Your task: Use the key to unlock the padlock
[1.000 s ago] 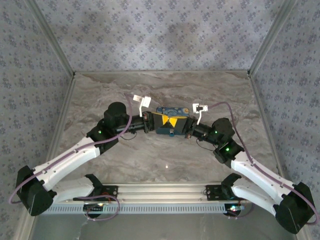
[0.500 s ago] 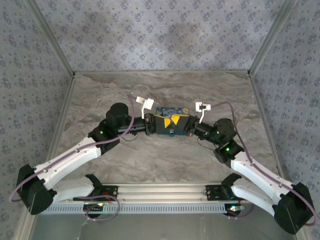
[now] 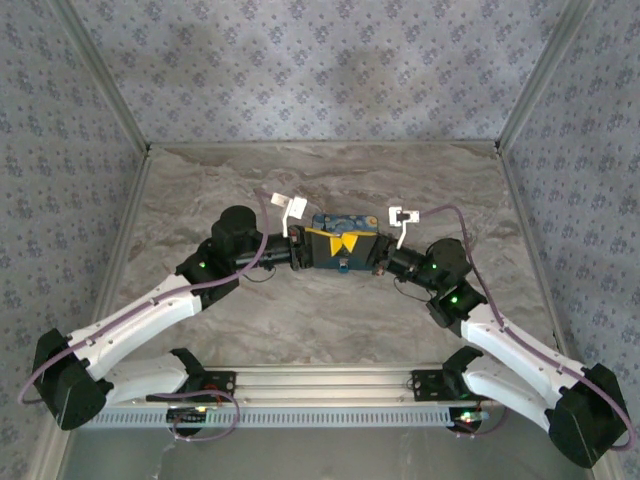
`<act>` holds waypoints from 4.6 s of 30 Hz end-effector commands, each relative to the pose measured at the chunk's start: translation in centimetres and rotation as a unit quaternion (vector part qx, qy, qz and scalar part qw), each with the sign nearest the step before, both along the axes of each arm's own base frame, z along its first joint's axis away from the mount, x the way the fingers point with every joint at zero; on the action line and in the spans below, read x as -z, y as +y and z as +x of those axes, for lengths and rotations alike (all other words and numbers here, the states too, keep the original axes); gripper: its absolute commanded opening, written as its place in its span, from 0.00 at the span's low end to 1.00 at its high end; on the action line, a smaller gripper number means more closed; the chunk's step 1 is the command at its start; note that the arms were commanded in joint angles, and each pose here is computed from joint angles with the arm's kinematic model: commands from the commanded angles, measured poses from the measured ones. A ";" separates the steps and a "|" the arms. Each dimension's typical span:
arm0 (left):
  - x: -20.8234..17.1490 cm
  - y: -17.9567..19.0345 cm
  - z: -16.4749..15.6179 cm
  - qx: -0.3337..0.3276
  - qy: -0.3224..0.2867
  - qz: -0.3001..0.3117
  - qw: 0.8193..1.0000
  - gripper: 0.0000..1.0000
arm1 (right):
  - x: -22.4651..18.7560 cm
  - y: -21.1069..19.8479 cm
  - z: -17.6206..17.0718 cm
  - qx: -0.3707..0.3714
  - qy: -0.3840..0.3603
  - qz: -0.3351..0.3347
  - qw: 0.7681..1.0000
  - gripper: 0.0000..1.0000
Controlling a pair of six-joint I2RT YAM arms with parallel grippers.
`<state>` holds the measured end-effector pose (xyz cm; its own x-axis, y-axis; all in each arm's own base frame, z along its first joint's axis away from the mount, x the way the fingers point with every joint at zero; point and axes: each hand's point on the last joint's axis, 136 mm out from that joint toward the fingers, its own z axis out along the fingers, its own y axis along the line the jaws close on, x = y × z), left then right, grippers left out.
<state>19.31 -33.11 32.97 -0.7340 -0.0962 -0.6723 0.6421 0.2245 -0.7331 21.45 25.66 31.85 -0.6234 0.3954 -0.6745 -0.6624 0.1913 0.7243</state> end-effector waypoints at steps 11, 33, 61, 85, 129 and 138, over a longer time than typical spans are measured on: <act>-1.6 0.2 -0.3 0.000 -0.021 -0.020 1.000 0.28 | -0.5 0.5 -0.7 -0.018 -0.013 0.007 1.000 0.00; 0.7 0.8 -0.9 0.023 0.006 0.081 0.996 0.00 | 1.2 -2.7 -1.1 0.015 0.006 -0.064 0.998 0.40; -0.2 -0.2 -3.4 0.120 0.015 0.101 0.988 0.00 | -1.2 0.2 -5.0 -0.134 -0.044 -0.074 0.987 0.32; -0.5 0.1 -3.5 0.118 0.006 0.094 0.988 0.00 | -1.2 0.2 -6.6 -0.160 -0.066 -0.084 0.981 0.00; 20.1 0.2 6.6 -0.138 0.124 0.164 0.969 0.81 | 9.7 -11.5 11.8 0.261 0.051 -0.366 0.892 0.00; 21.5 -1.1 10.0 -0.152 0.124 0.152 0.969 0.81 | 11.6 -12.4 15.2 0.280 0.066 -0.397 0.872 0.00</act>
